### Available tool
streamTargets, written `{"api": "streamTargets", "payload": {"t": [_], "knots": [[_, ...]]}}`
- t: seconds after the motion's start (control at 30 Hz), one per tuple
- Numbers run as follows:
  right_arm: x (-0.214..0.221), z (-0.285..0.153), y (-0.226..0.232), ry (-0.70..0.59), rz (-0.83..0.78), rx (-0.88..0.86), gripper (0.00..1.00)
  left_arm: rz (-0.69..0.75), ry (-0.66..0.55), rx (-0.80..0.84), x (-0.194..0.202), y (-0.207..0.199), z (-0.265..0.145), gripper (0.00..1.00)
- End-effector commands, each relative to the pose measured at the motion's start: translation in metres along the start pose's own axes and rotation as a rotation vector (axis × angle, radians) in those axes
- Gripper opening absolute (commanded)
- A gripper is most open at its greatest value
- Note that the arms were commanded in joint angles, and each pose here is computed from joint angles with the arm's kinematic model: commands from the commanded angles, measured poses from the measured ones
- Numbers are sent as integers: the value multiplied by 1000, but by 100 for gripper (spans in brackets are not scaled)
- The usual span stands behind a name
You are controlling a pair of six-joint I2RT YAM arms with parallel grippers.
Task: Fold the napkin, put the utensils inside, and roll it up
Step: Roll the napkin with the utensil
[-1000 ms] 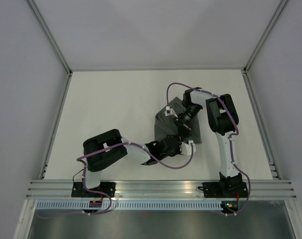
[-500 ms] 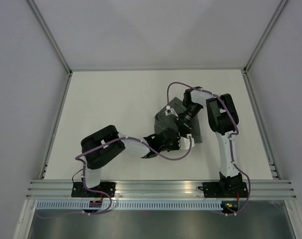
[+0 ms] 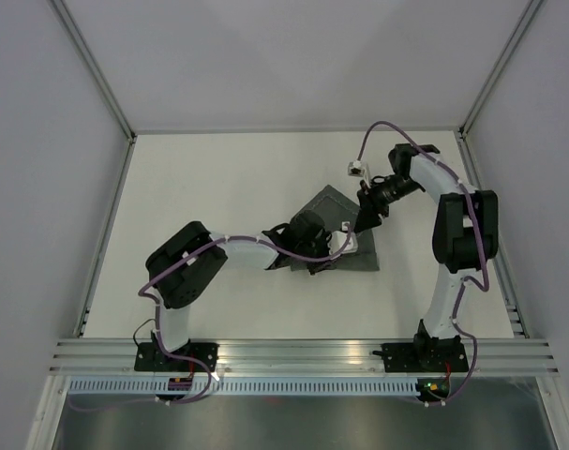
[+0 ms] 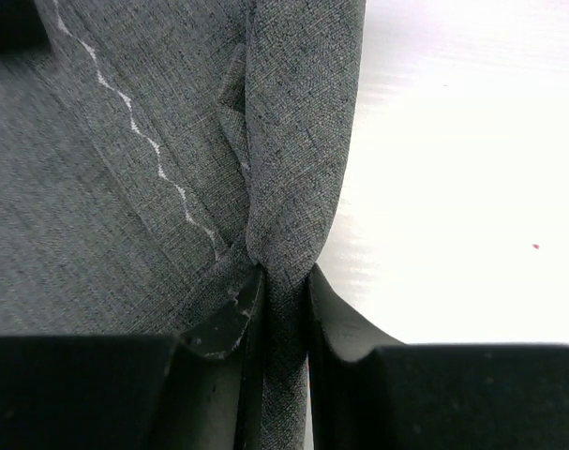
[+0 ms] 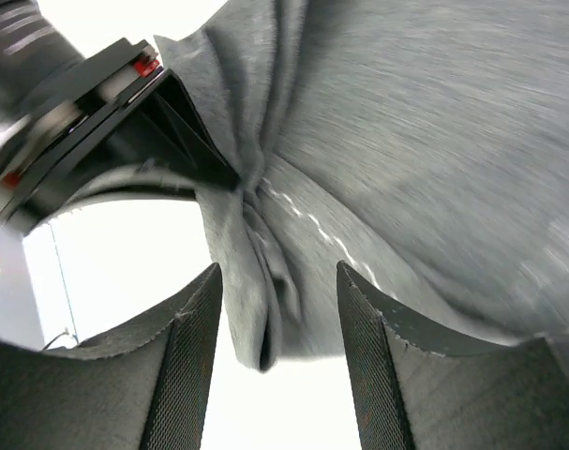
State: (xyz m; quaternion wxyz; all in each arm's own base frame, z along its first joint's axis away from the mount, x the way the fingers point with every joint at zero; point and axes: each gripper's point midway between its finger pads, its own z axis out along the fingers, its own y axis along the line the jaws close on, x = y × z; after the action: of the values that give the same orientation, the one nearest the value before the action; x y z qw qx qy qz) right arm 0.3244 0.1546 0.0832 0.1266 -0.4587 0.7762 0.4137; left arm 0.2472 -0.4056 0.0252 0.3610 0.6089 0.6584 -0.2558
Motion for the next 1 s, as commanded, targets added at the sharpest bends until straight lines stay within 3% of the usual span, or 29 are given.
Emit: {"api": "streamTargets", "payload": {"t": [0.0,0.3,0.47,0.6,0.97], "knots": [[-30,-35,-1,-184,-114,117,57,-242,107,236,25,-35,-8,2],[-13,-54,12,-262,-321,524,59,-492,116,442,26,-27,-7,2],[2,-39,21,-183,-426,686,59,-589,124,529,28,-28,-6,2],[6,-2,33,-102,-524,689,59,-644,127,570,31,-30,-4,2],[26,58,37,62,-574,580,59,-723,139,623,39,-35,2,2]]}}
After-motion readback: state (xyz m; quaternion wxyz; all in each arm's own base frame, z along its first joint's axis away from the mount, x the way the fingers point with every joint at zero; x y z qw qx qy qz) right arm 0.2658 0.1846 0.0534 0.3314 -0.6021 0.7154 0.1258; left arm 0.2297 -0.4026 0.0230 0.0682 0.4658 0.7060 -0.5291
